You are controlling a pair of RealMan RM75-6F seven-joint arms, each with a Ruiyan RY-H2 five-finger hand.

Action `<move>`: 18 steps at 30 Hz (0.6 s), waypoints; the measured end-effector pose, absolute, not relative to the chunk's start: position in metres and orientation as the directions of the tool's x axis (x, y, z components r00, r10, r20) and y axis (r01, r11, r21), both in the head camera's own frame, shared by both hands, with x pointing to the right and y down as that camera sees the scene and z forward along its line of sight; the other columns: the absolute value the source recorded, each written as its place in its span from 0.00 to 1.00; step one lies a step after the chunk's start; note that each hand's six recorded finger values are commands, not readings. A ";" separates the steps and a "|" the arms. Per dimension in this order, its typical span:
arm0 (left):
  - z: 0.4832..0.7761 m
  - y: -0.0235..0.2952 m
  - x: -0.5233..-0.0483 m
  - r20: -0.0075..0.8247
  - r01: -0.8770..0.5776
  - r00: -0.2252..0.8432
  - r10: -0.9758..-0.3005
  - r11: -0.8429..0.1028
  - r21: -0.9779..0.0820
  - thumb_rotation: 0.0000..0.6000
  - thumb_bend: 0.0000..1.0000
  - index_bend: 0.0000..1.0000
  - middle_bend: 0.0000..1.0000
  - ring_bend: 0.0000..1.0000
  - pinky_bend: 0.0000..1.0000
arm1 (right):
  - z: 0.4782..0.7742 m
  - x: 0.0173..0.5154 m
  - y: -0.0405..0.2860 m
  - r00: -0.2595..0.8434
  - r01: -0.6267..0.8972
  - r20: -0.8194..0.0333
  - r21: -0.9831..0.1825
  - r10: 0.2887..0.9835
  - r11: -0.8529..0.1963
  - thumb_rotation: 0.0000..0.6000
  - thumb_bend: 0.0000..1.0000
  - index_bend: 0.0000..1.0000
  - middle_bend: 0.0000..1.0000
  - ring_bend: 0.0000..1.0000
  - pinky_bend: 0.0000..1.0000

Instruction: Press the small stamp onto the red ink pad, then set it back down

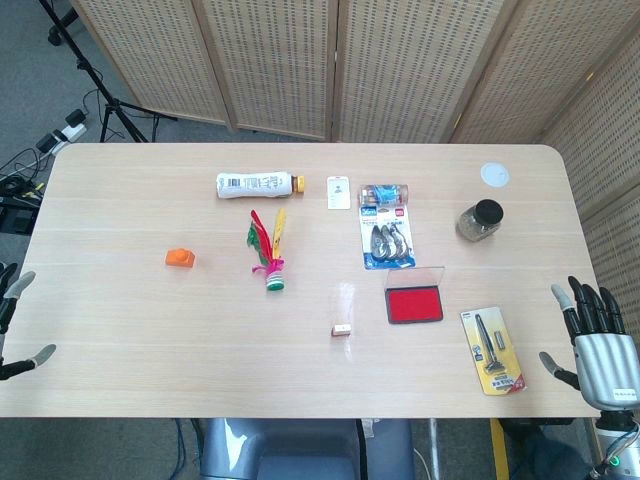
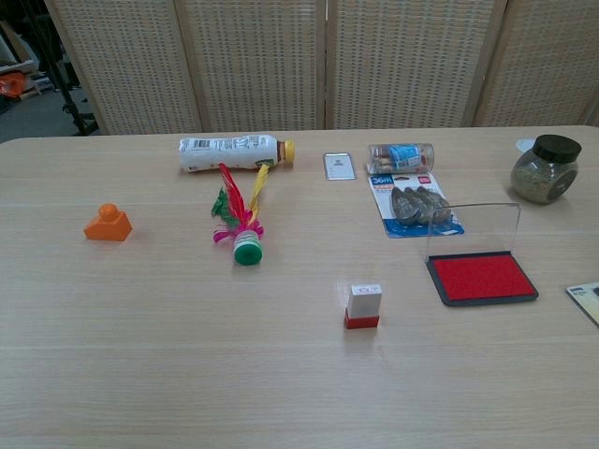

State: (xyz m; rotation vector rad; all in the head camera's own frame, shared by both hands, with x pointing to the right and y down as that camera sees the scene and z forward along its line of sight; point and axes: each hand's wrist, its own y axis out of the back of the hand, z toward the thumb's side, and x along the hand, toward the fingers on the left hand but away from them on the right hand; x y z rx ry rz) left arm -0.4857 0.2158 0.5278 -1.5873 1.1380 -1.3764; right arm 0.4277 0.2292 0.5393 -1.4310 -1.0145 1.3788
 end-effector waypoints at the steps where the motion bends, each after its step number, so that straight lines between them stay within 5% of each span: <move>1: 0.528 0.216 -0.486 0.339 -0.153 0.033 -0.940 -0.340 -0.928 1.00 0.00 0.00 0.00 0.00 0.00 | 0.540 0.428 0.229 0.051 -0.019 -0.282 -0.959 0.958 -0.281 1.00 0.00 0.00 0.00 0.00 0.00; 11: 0.529 0.214 -0.485 0.347 -0.152 0.034 -0.937 -0.348 -0.925 1.00 0.00 0.00 0.00 0.00 0.00 | 0.544 0.419 0.223 0.093 -0.002 -0.295 -0.955 0.951 -0.296 1.00 0.00 0.00 0.05 0.02 0.01; 13: 0.529 0.213 -0.486 0.343 -0.157 0.030 -0.939 -0.344 -0.926 1.00 0.00 0.00 0.00 0.00 0.00 | 0.545 0.410 0.216 0.140 0.003 -0.289 -0.956 0.947 -0.292 1.00 0.00 0.00 0.22 0.18 0.14; 15: 0.528 0.212 -0.486 0.341 -0.161 0.025 -0.940 -0.341 -0.926 1.00 0.00 0.00 0.00 0.00 0.00 | 0.548 0.399 0.208 0.199 0.011 -0.284 -0.956 0.938 -0.292 1.00 0.00 0.00 0.53 0.52 0.51; 18: 0.528 0.211 -0.487 0.339 -0.165 0.019 -0.941 -0.338 -0.927 1.00 0.00 0.00 0.00 0.00 0.00 | 0.554 0.377 0.192 0.304 0.024 -0.282 -0.953 0.910 -0.303 1.00 0.00 0.00 0.76 0.77 0.86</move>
